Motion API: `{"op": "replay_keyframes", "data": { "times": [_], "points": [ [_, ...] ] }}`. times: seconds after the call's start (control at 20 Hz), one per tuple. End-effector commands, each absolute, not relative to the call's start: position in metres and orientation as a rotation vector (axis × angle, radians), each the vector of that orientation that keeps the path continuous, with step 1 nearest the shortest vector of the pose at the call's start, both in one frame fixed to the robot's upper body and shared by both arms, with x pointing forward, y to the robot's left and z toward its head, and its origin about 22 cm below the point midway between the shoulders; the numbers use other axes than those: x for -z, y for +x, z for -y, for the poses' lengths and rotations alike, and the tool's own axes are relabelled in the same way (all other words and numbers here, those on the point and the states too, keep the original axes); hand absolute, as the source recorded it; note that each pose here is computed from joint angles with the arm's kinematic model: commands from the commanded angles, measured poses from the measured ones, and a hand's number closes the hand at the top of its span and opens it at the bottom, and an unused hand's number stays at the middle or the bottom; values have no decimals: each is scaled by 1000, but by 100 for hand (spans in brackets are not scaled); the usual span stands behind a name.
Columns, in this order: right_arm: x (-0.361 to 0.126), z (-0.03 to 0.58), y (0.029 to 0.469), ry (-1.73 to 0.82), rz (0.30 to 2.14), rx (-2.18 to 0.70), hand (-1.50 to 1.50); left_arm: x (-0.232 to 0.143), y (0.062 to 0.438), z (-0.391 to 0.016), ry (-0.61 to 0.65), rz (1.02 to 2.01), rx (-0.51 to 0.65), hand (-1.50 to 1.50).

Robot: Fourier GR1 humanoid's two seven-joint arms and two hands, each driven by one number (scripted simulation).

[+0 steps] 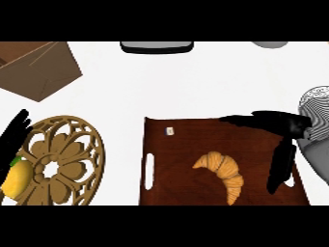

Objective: Pick the croissant from the tray and place it in the tiered basket

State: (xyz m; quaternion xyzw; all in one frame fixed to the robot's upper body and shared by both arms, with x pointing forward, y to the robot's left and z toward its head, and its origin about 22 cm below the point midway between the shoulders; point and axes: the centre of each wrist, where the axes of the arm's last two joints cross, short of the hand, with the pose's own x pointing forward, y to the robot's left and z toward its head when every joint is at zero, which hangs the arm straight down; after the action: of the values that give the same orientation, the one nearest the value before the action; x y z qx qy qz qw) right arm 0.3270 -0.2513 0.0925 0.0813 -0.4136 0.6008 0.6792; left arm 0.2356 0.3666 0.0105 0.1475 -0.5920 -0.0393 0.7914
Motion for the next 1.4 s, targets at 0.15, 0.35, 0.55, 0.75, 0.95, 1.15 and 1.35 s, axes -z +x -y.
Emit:
{"op": "replay_keyframes", "data": {
  "times": [0.15, 0.35, 0.55, 0.75, 0.95, 1.15, 1.35],
  "points": [
    [-71, 257, 319, 240, 877, -1339, -150, 4, 231, -349, 290, 1207, 70, 0],
    [-58, 269, 324, 241, 903, -1328, -150, 24, 204, -359, 269, 1205, 77, 0],
    [-62, 255, 314, 241, 940, -1324, -150, 6, 217, -359, 275, 1185, 75, 0],
    [-41, 237, 306, 263, 943, -1324, -150, 8, 214, -366, 250, 1193, 71, 0],
    [-32, 225, 319, 261, 948, -1320, -150, 11, 234, -345, 277, 1203, 89, 0],
    [-38, 230, 321, 258, 940, -1318, -150, 12, 223, -349, 261, 1198, 58, 0],
    [-39, 215, 330, 271, 934, -1314, -150, 11, 221, -364, 267, 1192, 72, 0]
  ]
}}
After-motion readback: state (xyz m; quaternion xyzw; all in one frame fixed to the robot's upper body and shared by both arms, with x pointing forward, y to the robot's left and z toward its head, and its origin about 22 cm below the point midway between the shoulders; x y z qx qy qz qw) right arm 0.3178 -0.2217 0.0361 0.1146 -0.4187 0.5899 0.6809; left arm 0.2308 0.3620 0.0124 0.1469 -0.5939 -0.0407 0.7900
